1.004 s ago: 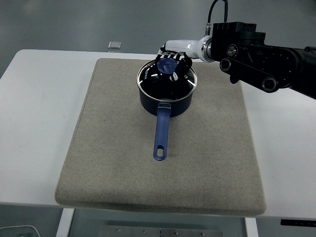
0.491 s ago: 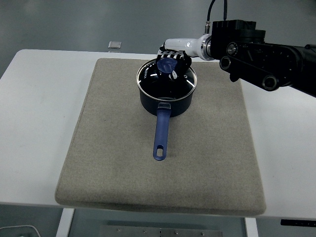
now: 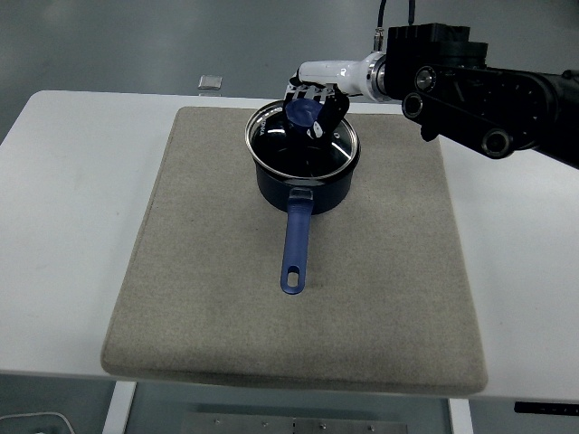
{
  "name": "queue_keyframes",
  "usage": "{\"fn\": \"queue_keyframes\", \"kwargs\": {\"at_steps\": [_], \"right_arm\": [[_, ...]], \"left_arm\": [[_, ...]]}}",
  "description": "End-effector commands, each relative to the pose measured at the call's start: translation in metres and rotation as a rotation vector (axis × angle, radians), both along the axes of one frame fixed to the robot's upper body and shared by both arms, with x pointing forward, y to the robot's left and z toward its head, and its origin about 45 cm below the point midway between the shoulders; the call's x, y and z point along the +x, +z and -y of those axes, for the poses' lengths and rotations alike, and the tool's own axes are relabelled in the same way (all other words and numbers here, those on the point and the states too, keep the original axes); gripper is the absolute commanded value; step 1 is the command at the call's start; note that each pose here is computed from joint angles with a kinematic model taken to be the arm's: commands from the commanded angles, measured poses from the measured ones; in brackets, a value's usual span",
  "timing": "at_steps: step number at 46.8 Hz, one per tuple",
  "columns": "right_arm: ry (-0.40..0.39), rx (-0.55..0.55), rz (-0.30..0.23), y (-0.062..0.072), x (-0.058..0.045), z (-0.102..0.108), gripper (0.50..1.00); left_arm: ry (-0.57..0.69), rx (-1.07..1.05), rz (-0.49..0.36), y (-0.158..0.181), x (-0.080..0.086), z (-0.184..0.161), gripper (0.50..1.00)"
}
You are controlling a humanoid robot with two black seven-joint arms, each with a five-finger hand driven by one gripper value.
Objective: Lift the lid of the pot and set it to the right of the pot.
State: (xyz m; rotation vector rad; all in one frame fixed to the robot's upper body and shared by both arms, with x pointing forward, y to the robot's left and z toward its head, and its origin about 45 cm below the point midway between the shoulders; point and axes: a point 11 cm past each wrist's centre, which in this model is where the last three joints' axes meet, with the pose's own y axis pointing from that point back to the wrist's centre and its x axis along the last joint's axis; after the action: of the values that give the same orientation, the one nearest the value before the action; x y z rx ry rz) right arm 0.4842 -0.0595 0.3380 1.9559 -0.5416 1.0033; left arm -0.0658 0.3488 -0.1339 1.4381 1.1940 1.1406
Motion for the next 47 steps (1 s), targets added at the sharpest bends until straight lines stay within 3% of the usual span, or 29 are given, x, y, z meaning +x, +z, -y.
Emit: {"fn": "queue_keyframes", "kwargs": {"at_steps": [1,12,20,38,47], "right_arm": [[0.000,-0.002,0.008,0.004,0.001,0.000,0.500],[-0.004,-0.027,0.030,0.020,0.006,0.008,0.500],[-0.057,-0.037,0.047,0.034,0.016,0.038,0.500],[-0.178,-0.077,0.052,0.033,0.029,0.107,0.500],[-0.221,-0.076,0.054,0.035,0.032,0.131,0.500]], "left_arm": [[0.000,0.000,0.000,0.000,0.000,0.000,1.000],[0.000,0.000,-0.001,0.000,-0.001,0.000,1.000],[0.000,0.000,0.000,0.000,0.000,0.000,1.000],[0.000,0.000,-0.002,0.000,-0.001,0.000,1.000],[0.000,0.000,0.000,0.000,0.000,0.000,1.000]]}}
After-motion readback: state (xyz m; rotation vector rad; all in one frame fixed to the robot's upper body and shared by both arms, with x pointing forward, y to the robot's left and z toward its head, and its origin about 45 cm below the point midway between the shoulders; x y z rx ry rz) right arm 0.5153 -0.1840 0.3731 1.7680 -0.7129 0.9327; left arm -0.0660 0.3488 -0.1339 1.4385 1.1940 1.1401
